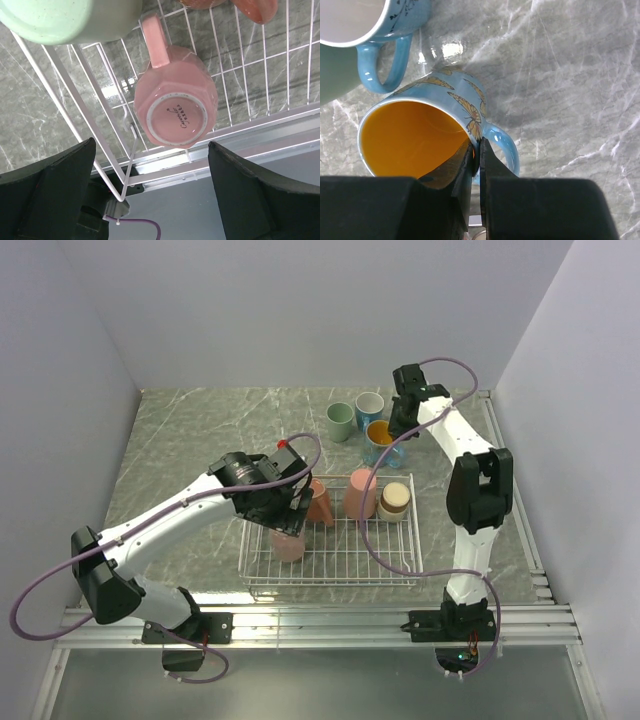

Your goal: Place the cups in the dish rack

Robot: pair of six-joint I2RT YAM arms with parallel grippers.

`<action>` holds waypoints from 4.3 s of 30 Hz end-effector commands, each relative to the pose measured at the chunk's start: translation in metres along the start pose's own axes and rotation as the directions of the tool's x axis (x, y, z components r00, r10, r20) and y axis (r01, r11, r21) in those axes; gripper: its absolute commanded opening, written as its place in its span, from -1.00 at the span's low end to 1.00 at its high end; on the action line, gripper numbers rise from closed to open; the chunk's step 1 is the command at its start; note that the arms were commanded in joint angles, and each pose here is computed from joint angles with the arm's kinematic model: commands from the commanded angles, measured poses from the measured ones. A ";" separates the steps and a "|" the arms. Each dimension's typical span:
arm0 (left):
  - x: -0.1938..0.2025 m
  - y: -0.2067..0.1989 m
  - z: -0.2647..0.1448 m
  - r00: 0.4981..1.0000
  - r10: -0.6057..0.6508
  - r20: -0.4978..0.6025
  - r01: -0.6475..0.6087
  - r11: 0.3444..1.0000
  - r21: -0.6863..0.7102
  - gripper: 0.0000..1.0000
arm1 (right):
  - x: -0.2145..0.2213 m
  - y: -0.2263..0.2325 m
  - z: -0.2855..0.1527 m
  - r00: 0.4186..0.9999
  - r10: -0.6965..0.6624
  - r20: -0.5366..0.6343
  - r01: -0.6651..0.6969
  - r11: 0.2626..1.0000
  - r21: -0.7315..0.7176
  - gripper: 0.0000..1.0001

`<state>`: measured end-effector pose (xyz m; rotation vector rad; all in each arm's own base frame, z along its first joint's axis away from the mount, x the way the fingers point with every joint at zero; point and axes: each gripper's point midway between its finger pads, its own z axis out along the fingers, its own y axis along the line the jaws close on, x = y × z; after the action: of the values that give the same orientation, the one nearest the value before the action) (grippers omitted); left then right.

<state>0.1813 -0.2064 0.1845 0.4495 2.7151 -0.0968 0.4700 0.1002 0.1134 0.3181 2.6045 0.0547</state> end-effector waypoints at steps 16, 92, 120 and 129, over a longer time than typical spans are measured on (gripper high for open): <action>-0.045 -0.017 -0.058 0.978 -0.066 0.199 0.036 0.988 0.153 0.99 | -0.010 -0.024 -0.090 0.988 0.007 0.155 -0.015 0.999 0.048 -1.00; -0.199 -0.058 -0.198 0.671 -0.538 0.511 -0.311 0.422 0.852 0.90 | 0.044 0.129 -0.396 0.854 0.248 -0.457 -0.424 -0.177 -0.888 -1.00; -0.203 -0.036 -0.198 0.657 -0.473 0.587 -0.239 0.607 0.758 -0.99 | 0.063 0.139 -0.350 0.852 0.215 -0.478 -0.471 -0.084 -0.878 -0.97; -0.188 -0.026 -0.176 0.674 -0.463 0.576 -0.171 0.661 0.731 -0.99 | 0.072 0.101 -0.284 0.848 0.359 -0.389 -0.494 0.272 -0.826 0.01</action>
<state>0.2790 -0.2775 0.3745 0.2439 1.9377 -1.2617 0.2984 0.2371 0.3374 0.6837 2.0220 1.8699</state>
